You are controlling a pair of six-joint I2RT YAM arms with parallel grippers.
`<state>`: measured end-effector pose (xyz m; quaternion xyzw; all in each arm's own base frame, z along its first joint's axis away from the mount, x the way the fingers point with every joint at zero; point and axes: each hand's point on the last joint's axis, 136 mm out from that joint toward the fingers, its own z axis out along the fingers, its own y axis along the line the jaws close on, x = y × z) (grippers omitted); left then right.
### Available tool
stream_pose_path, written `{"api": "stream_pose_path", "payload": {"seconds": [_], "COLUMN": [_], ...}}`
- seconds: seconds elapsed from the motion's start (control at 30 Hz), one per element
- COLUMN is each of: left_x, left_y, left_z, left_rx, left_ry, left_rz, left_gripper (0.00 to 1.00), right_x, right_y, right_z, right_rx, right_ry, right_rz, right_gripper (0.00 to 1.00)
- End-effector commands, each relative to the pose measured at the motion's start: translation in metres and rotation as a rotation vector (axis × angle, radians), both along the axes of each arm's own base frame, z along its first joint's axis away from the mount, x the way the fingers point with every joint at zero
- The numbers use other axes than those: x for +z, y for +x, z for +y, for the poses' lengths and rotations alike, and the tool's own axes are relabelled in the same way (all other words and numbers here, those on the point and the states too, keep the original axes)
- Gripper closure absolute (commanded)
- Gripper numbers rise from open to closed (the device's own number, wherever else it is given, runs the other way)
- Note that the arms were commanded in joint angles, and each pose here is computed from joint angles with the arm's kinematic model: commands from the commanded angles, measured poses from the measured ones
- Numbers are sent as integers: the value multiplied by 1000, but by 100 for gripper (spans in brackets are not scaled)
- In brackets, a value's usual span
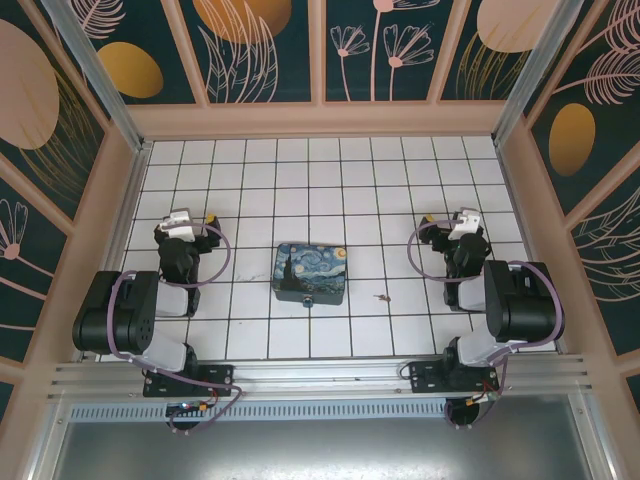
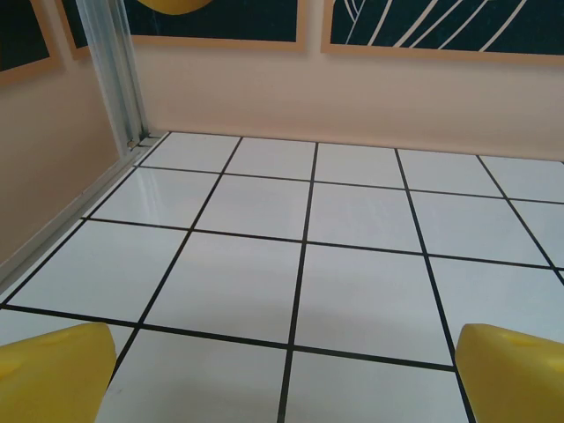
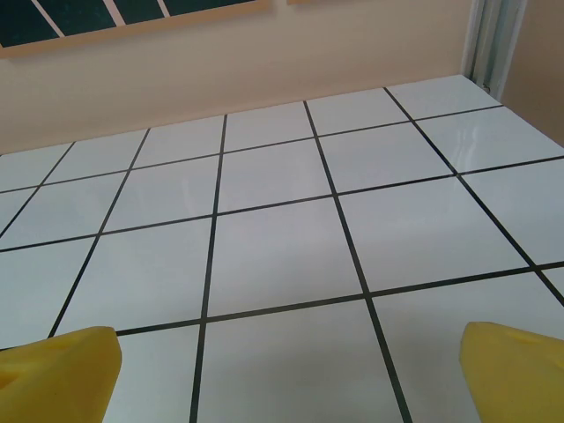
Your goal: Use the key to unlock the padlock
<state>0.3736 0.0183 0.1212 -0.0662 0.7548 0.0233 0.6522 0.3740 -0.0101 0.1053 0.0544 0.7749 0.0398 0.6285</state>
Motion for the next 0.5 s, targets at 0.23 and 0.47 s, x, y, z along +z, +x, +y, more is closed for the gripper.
{"api": "stream_pose_path", "payload": {"seconds": [0.23, 0.47], "left_x": [14, 13], "left_y": [5, 6], "left_z": [0, 0], "left_rx": [-7, -8], "left_ry": [-5, -6], "left_rz": [-50, -44], "left_gripper": [1, 1], "right_x": [16, 16], "right_y": [5, 5], "right_z": [3, 3], "right_rx": [15, 20], "right_ry": [-19, -12], "right_rz": [-58, -57], "right_gripper": [1, 1]}}
